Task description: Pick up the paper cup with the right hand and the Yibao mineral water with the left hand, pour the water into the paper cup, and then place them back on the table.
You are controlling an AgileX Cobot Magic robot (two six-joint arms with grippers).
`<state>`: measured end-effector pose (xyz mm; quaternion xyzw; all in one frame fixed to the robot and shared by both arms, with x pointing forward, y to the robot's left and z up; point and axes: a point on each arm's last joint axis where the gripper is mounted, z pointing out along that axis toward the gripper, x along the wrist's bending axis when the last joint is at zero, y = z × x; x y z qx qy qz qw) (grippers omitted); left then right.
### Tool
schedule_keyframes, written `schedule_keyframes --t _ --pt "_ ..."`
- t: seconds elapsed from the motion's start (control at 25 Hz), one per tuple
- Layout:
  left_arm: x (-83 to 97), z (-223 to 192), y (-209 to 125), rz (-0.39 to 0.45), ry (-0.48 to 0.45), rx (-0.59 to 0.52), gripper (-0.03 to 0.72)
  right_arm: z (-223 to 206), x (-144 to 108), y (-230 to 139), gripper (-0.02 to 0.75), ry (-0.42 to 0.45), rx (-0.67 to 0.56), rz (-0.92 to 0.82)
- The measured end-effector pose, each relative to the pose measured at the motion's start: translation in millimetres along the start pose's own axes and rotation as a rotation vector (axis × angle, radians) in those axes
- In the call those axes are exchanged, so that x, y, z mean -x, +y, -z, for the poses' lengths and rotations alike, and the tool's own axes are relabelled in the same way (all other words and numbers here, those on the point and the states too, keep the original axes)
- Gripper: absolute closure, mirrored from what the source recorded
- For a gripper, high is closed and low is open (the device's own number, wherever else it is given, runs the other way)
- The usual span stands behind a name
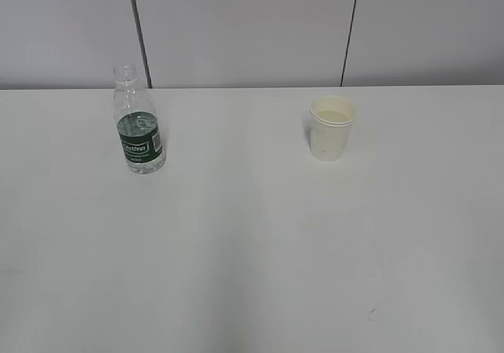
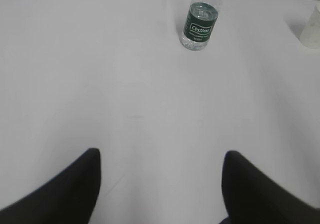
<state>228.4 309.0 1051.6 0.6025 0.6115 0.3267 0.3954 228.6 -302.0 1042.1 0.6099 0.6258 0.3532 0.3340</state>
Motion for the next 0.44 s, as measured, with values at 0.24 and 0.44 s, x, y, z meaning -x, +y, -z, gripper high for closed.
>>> schedule_keyframes --t 0.24,0.44 --pt "0.0 0.0 0.0 0.000 0.000 0.000 0.220 0.0 0.2 0.2 0.152 -0.002 0.002 0.001" --pt "0.0 0.0 0.0 0.000 0.000 0.000 0.220 0.0 0.3 0.2 0.152 -0.003 0.002 0.001"
